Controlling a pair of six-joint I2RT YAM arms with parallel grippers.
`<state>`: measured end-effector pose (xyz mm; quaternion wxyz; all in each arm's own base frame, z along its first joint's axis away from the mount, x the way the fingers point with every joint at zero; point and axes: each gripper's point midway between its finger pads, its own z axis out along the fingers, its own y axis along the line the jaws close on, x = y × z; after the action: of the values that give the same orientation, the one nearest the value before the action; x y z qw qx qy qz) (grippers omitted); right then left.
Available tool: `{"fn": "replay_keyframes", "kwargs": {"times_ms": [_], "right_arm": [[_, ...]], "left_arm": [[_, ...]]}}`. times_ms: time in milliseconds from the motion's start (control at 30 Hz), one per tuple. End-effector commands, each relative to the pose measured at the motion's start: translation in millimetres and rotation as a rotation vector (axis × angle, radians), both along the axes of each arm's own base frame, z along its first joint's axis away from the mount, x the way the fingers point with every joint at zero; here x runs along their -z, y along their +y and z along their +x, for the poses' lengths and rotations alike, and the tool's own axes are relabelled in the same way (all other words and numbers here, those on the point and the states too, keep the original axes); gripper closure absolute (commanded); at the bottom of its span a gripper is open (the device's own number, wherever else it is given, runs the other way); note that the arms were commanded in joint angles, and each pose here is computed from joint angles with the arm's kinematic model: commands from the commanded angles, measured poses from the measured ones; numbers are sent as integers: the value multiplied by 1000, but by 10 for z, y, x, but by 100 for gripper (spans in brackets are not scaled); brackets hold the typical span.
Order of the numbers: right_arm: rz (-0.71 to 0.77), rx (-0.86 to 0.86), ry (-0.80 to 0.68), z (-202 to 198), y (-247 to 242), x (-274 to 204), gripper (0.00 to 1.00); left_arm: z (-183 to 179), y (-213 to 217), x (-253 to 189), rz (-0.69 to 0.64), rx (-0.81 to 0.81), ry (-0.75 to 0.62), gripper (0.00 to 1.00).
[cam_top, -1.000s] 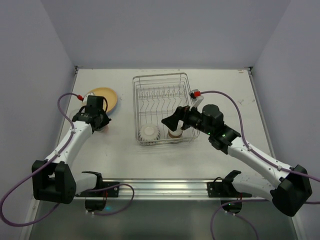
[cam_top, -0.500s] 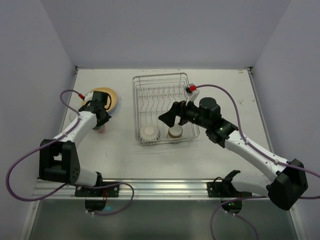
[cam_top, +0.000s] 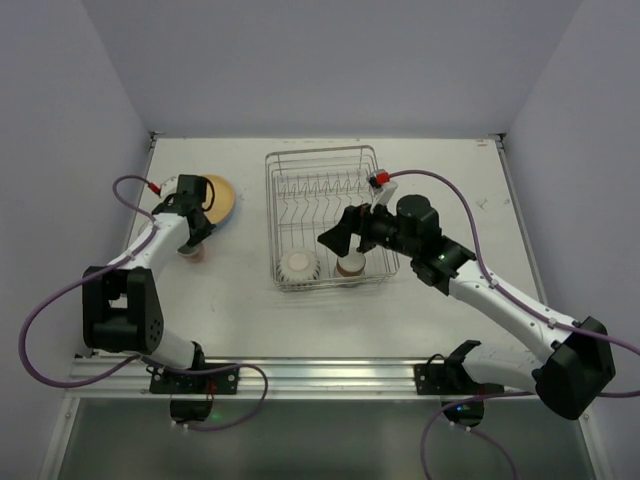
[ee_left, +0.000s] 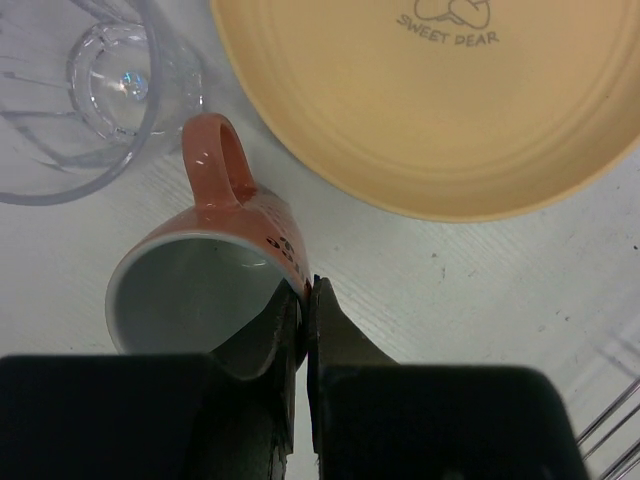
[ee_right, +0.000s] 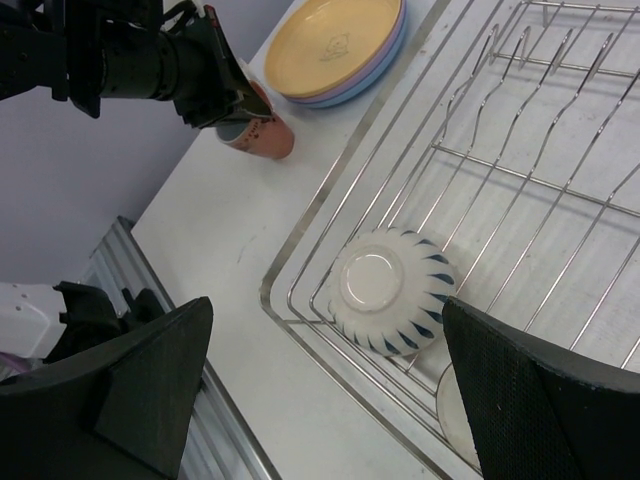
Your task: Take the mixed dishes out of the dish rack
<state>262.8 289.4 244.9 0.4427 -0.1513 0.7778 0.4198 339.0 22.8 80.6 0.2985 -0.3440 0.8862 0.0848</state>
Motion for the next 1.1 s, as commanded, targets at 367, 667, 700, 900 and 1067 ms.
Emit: {"fn": "replay_keyframes", "kwargs": {"times_ms": [367, 667, 700, 900, 1067], "right_arm": [[-47, -24, 13, 22, 16, 5, 1], [-308, 157, 189, 217, -289, 324, 1], [-327, 173, 192, 222, -331, 319, 1], [-463, 247, 271, 225, -517, 595, 1], [-535, 281, 327, 166, -578, 818, 1]], "left_arm": [[241, 91, -196, -32, 29, -128, 49], [242, 22, -298, -64, 53, -172, 41], [244, 8, -297, -70, 57, -172, 41], [273, -92, -362, -115, 93, -199, 18], [271, -133, -519, -125, 123, -246, 0]]}}
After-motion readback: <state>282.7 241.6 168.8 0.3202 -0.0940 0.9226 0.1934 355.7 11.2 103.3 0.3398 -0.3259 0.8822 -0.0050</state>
